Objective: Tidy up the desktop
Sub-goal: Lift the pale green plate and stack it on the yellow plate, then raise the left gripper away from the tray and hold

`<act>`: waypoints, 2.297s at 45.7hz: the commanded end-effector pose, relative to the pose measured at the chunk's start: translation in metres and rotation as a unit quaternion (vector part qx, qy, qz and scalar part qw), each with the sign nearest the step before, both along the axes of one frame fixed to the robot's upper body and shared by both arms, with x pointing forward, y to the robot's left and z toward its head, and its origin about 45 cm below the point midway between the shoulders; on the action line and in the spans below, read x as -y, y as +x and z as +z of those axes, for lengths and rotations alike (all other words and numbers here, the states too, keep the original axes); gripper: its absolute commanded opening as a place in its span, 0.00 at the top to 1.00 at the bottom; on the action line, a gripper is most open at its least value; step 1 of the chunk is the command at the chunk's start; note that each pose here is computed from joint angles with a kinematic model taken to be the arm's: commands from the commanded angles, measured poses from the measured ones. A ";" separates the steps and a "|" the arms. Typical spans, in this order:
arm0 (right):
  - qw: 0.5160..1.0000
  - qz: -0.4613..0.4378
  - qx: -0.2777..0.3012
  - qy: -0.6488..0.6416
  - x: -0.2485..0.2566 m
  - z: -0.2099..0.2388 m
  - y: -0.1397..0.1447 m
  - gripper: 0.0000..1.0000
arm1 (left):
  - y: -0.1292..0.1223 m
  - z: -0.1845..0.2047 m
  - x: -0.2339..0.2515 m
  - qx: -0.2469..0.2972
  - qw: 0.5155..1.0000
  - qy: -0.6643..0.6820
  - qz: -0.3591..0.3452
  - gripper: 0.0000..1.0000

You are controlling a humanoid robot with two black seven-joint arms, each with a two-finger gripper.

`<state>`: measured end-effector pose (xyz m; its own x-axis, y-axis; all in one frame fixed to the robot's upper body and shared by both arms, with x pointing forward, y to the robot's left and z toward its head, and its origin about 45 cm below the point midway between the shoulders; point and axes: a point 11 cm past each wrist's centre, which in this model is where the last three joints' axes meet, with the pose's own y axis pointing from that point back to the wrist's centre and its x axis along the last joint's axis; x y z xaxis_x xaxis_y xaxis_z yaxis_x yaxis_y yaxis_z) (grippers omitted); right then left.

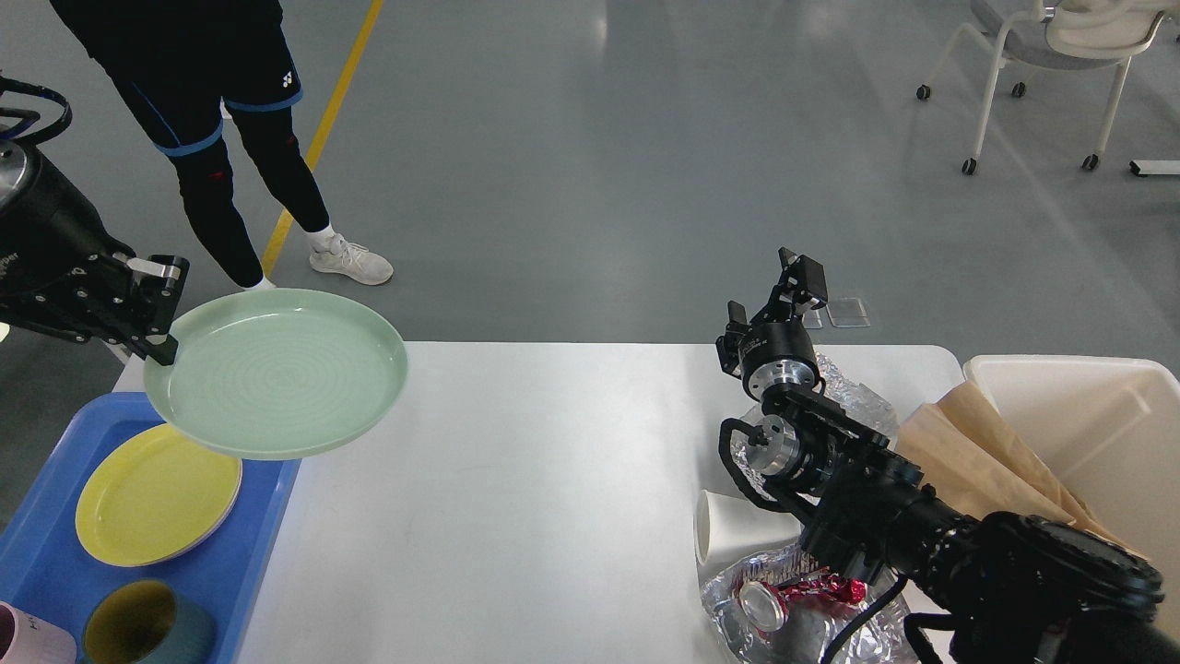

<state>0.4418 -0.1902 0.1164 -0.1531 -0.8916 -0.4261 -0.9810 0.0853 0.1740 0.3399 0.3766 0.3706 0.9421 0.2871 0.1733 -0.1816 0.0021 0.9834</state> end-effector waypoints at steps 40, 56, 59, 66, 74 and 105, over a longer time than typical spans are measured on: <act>1.000 0.000 0.000 0.000 0.000 0.000 0.000 0.00 | -0.053 -0.197 -0.172 0.173 0.953 0.210 0.136 0.99; 1.000 0.000 0.000 0.000 0.000 0.000 0.000 0.00 | -0.059 -0.211 -0.167 0.158 0.957 0.204 0.133 0.32; 1.000 0.000 0.000 0.000 0.000 0.000 0.000 0.00 | -0.061 -0.211 -0.168 0.154 0.957 0.203 0.136 0.05; 1.000 0.000 -0.001 0.000 0.000 0.000 0.000 0.00 | -0.060 -0.208 -0.165 0.135 0.962 0.185 0.151 0.03; 1.000 0.000 -0.001 0.000 0.000 0.000 0.000 0.00 | -0.030 -0.210 -0.117 0.148 0.968 0.061 0.192 0.03; 1.000 0.000 0.000 0.000 0.000 0.000 0.000 0.00 | 0.108 -0.085 0.017 0.352 0.741 -0.477 0.314 0.03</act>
